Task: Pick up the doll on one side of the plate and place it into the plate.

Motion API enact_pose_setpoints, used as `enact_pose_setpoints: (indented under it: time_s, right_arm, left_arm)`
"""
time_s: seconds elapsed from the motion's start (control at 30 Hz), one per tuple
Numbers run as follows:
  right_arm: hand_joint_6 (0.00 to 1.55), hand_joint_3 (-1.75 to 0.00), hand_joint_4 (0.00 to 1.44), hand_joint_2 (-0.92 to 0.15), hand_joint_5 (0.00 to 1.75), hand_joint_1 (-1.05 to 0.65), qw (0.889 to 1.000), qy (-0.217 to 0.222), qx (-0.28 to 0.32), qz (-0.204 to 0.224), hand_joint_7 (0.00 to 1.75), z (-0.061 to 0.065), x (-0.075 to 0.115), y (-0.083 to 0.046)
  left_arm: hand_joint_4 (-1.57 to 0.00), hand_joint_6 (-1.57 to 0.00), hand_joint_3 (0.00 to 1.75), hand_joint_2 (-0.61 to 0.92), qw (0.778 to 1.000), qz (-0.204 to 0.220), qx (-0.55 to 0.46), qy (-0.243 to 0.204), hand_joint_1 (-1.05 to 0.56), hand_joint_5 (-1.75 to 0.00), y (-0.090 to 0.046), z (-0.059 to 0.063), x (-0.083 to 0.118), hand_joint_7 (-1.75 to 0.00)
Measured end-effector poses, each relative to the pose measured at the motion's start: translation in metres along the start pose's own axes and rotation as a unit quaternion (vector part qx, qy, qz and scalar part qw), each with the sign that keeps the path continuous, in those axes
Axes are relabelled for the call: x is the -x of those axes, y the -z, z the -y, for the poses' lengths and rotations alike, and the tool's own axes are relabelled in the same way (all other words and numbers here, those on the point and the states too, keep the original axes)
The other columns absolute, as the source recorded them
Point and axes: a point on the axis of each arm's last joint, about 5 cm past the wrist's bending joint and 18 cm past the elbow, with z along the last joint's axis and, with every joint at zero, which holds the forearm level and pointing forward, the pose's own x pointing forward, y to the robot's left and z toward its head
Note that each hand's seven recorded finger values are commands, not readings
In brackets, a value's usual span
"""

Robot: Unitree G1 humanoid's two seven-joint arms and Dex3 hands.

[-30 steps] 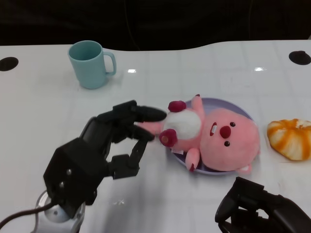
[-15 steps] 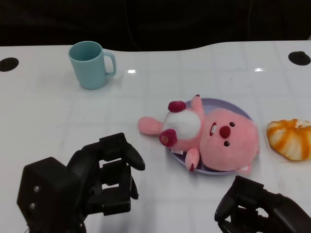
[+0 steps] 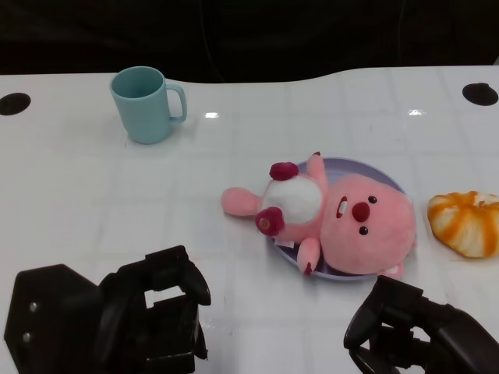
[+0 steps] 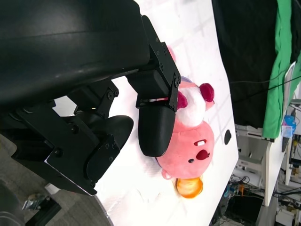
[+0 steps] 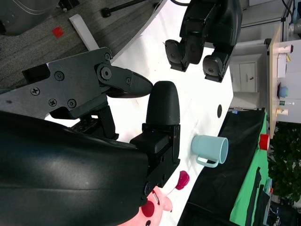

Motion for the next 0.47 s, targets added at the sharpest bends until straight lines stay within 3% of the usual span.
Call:
enact_pose_setpoints:
  time_s: [0.47]
  right_arm:
    - [0.45,-0.67,0.67,-0.84,1.75,-0.22,1.000,0.003,0.002,0.002,1.67,0.0022,-0.0020,0.0030]
  left_arm:
    - [-0.91,-0.80,1.43,0.44,1.000,-0.008,-0.008,0.006,-0.04,-1.75,0.0005,-0.0049,-0.0039,-1.67]
